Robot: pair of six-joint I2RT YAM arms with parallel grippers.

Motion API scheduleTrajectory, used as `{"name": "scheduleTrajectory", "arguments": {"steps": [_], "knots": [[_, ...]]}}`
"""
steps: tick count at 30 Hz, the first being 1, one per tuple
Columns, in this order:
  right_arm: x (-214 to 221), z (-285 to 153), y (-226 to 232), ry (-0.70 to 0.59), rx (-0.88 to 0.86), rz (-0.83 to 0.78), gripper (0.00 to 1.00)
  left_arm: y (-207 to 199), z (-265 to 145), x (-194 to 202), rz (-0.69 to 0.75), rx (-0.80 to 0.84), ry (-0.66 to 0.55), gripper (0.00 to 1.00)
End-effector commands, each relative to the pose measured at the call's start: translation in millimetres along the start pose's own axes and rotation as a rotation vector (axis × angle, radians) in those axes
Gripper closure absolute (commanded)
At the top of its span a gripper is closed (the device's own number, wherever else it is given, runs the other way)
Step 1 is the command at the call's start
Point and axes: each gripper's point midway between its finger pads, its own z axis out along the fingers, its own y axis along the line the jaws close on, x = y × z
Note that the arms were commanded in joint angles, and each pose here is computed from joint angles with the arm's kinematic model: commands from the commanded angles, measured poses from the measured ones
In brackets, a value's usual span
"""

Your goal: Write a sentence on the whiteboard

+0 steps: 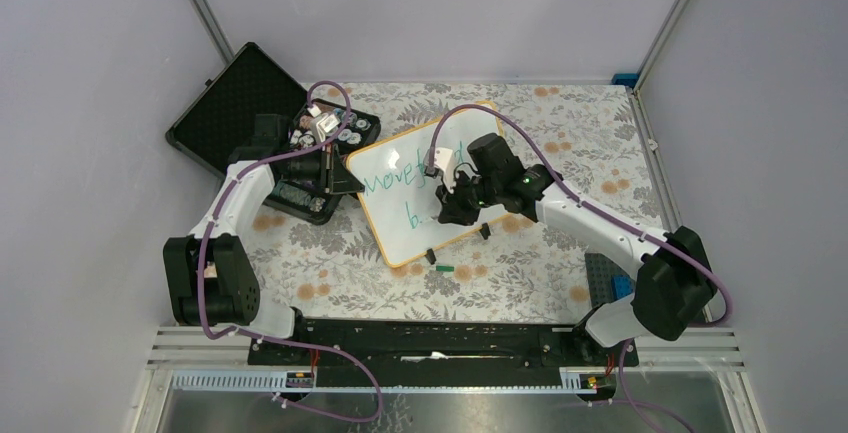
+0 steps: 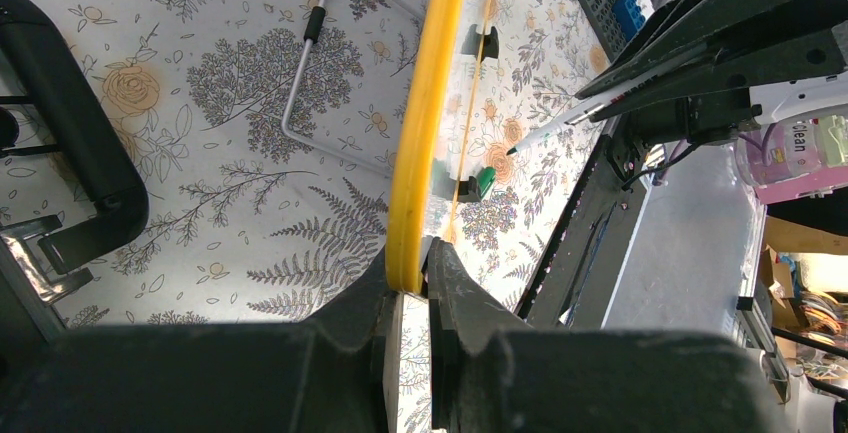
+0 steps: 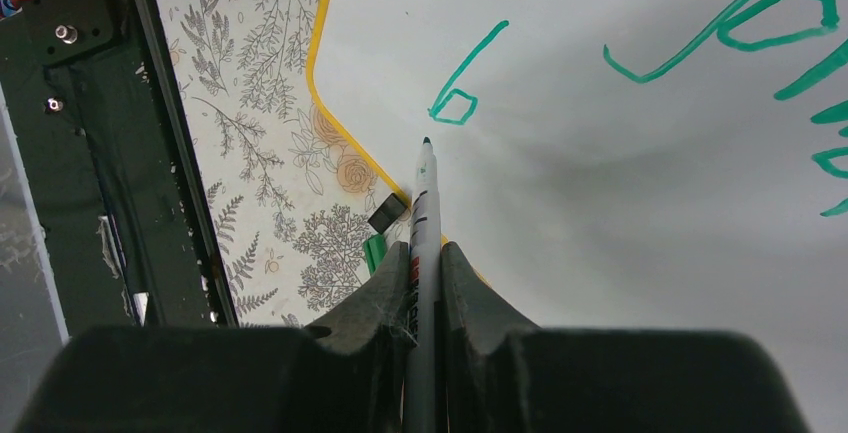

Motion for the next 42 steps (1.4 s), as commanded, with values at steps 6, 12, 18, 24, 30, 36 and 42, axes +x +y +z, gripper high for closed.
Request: {"name": "scheduleTrajectory", "arguments": {"steps": [6, 12, 18, 24, 30, 36, 42], "knots": [[-8, -3, -6, -0.03, 0.024, 0.002, 1.0, 16, -4, -7, 0.147, -0.105, -0.014, 1.0], [-12, 1, -7, -0.023, 0.017, 0.004, 1.0, 17, -4, -7, 0.143, -0.105, -0.014, 1.0], [-14, 2, -18, -0.022, 0.071, 0.008, 1.0, 17, -4, -7, 0.143, -0.107, -0.013, 1.0], [-15, 3, -30, -0.019, 0.13, 0.018, 1.0, 17, -4, -8, 0.146, -0.108, -0.014, 1.0], [-17, 5, -34, -0.022, 0.149, 0.021, 1.0, 17, -4, -7, 0.143, -0.107, -0.013, 1.0], [-18, 7, -38, -0.024, 0.158, 0.027, 1.0, 17, -4, -6, 0.146, -0.109, -0.013, 1.0], [-22, 7, -39, -0.038, 0.164, 0.03, 1.0, 18, -4, -4, 0.142, -0.11, -0.009, 1.0]]}}
